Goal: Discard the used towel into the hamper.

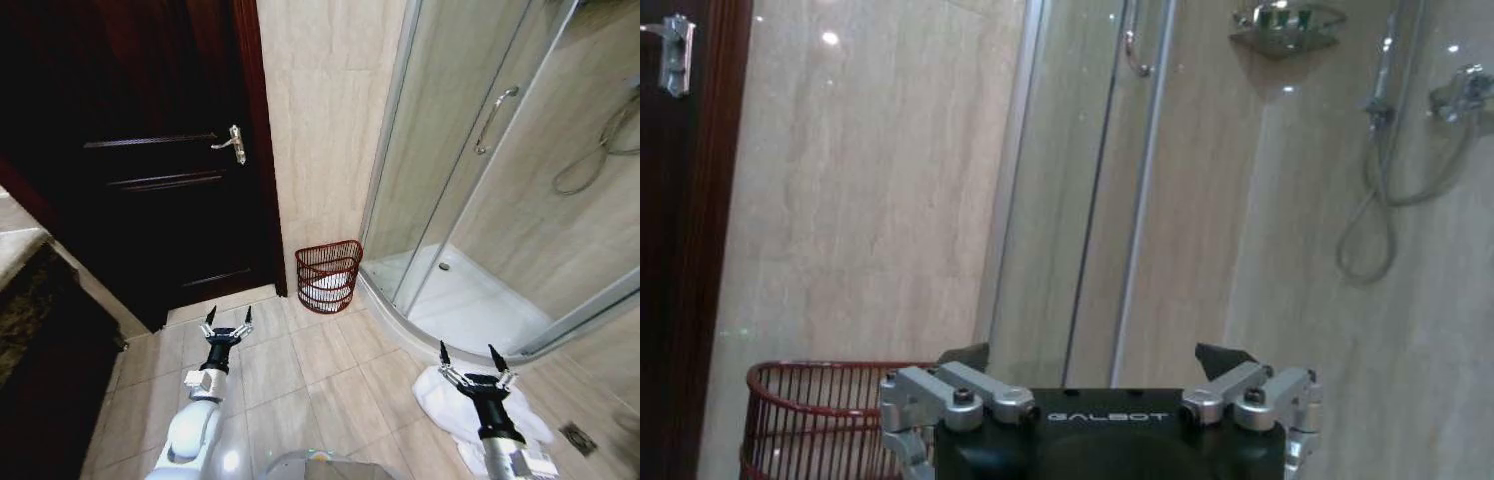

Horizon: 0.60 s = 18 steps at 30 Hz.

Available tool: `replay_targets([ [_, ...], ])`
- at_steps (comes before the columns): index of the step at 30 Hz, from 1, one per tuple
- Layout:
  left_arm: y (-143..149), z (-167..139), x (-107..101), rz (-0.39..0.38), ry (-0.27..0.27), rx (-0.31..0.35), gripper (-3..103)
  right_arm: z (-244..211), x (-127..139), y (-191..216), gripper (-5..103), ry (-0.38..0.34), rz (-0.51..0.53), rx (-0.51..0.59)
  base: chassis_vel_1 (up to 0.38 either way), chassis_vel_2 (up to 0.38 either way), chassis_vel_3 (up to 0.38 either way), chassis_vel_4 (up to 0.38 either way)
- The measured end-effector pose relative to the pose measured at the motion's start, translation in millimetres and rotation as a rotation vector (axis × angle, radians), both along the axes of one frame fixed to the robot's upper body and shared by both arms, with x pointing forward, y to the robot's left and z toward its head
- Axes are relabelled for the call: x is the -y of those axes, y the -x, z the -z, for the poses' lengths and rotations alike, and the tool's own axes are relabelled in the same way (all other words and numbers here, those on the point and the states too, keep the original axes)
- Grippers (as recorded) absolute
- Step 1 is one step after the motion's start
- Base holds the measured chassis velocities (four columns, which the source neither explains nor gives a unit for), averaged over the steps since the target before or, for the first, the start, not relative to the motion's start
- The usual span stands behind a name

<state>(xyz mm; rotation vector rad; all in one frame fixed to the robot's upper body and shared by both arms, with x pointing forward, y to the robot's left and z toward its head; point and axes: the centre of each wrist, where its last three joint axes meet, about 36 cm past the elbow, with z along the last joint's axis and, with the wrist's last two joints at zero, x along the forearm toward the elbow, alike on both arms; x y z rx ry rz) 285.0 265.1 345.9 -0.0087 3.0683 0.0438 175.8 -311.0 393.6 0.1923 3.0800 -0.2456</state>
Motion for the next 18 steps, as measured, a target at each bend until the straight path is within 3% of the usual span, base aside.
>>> replay_targets([
  [10,-3.4,-8.1,20.8,0.008,0.006,0.024,100,23.1,9.1,-0.6,100,-0.036,0.036,-0.015,0.113,-0.119,-0.12,0.12],
  [18,-5.1,-7.1,27.8,0.01,-0.002,0.002,100,37.8,9.2,-10.0,100,-0.058,0.04,-0.025,0.106,-0.107,-0.121,0.095],
])
